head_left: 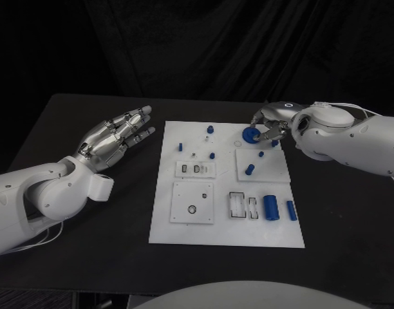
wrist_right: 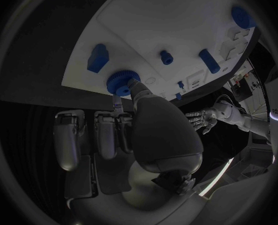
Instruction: Assemble the parts on the task board
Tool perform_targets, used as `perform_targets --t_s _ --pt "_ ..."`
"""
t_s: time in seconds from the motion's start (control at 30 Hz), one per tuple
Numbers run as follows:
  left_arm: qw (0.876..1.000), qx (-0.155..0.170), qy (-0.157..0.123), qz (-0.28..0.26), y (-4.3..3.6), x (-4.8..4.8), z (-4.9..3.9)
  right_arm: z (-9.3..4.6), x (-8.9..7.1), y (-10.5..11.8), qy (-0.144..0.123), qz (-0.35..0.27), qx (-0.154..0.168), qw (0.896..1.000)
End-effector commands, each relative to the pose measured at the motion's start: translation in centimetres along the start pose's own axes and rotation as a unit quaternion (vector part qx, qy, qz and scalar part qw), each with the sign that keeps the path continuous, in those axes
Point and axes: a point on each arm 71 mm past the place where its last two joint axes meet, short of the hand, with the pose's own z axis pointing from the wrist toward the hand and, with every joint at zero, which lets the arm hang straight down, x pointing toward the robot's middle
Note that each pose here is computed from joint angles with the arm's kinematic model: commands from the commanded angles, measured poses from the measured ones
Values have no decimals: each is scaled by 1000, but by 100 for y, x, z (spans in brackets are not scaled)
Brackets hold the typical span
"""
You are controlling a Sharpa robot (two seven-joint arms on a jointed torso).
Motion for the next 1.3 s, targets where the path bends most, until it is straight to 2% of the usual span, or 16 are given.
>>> perform_targets --t_s 0.03,0.17,0.33,0.53,0.67,0.87,1.3 --pt "1000 4 7 -6 -4 16 3 -28 28 4 -11 0 -6 1000" --pt "1000 4 4 -5 -7 5 -8 -77 0 24 -26 -3 -13 1000" --pt "1000 3 3 -5 -7 1 -10 -104 -113 94 -40 -8 -24 999" --pt "1000 2 5 -5 -2 4 0 -116 -290 281 -53 -9 -47 997" --pt "1000 2 5 -5 2 2 9 -88 -348 473 -54 -10 -71 996" --pt "1000 1 6 -6 9 9 19 24 -352 733 -39 -16 -97 994" --pt "1000 1 7 -5 15 7 33 256 -214 1029 -21 -22 -117 993"
